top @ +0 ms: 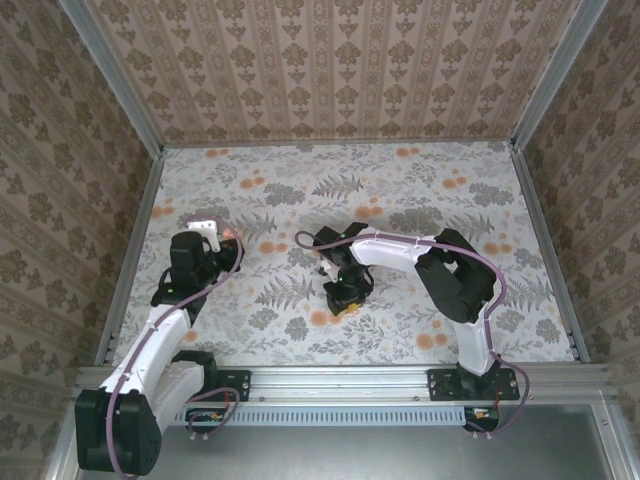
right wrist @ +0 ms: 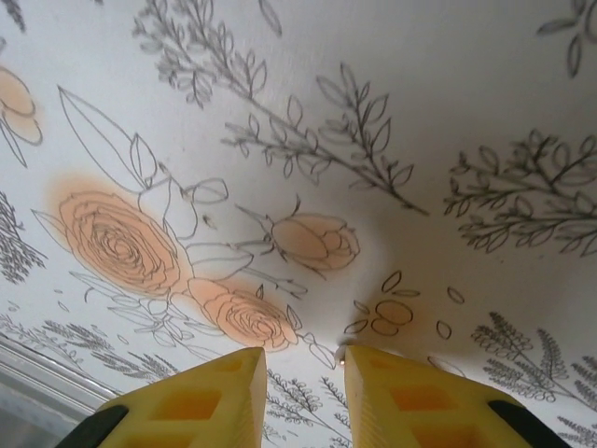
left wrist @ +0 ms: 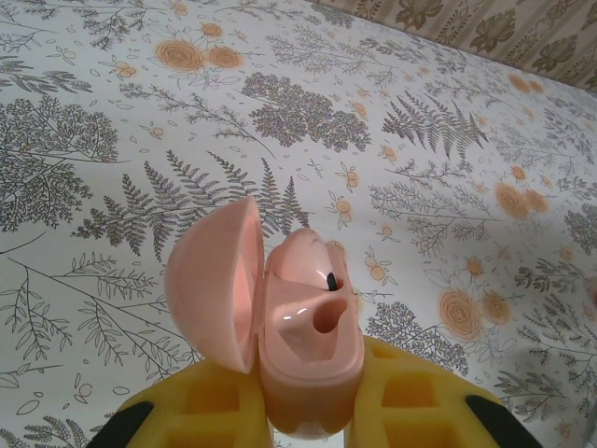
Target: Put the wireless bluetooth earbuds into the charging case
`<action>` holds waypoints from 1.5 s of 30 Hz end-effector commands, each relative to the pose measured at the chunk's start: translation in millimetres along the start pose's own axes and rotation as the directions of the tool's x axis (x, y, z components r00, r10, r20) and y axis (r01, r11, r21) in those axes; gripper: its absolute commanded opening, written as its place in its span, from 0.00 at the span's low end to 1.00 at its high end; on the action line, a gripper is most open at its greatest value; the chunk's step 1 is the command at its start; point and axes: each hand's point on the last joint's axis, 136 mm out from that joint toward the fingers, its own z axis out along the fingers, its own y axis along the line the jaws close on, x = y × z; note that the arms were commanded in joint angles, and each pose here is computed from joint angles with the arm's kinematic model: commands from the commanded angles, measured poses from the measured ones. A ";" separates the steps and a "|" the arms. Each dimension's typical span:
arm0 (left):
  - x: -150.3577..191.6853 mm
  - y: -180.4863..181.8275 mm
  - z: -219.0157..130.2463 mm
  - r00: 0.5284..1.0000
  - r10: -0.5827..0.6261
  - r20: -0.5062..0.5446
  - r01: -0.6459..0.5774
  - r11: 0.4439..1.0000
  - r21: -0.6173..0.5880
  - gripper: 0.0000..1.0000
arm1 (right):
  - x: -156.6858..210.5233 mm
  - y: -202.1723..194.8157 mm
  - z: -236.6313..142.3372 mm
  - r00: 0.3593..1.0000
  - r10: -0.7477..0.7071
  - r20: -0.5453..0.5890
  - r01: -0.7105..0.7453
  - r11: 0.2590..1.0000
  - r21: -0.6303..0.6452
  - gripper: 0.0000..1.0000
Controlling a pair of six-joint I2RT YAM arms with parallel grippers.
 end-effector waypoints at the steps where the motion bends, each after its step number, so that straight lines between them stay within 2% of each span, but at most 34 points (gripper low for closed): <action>1: 2.5 -0.5 -1.6 1.000 0.007 0.005 -0.007 1.000 0.002 0.11 | 16.3 2.2 -3.7 0.998 -0.038 -0.051 0.039 0.999 0.017 0.29; 8: 3.3 -1.7 -1.2 1.000 0.009 0.002 -0.009 1.000 0.006 0.11 | 23.8 11.6 -4.1 0.994 -0.083 -0.077 0.085 0.996 0.016 0.28; 13: 4.2 -3.8 1.0 1.000 0.012 -0.003 -0.012 1.000 0.014 0.11 | 24.9 11.9 -28.4 0.999 -0.031 -0.007 0.032 0.998 0.045 0.31; 17: 3.0 -7.0 2.0 1.000 0.024 -0.004 -0.024 1.000 0.020 0.11 | 26.2 3.0 -52.0 0.986 0.142 0.085 -0.147 0.988 0.055 0.33; 23: 4.9 -14.8 3.0 0.995 0.090 -0.030 -0.090 0.996 0.022 0.11 | 33.9 -11.3 -66.3 0.883 0.427 0.194 -0.434 0.901 -0.008 0.35; 27: 4.9 -19.1 5.2 0.992 0.119 -0.033 -0.118 0.993 0.032 0.11 | 34.9 -17.3 -54.3 0.801 0.554 0.228 -0.548 0.831 -0.093 0.41; 30: 6.1 -21.4 8.0 0.991 0.128 -0.044 -0.126 0.991 0.045 0.11 | 31.3 -17.0 -42.8 0.770 0.597 0.223 -0.581 0.802 -0.139 0.44; 39: 10.1 -23.1 13.7 0.990 0.127 -0.058 -0.124 0.990 0.063 0.11 | 19.0 -13.5 -15.0 0.762 0.625 0.173 -0.602 0.781 -0.167 0.44; 45: 12.7 -25.1 16.3 0.990 0.123 -0.071 -0.117 0.990 0.079 0.11 | 17.5 -15.8 -6.4 0.775 0.615 0.149 -0.601 0.789 -0.129 0.44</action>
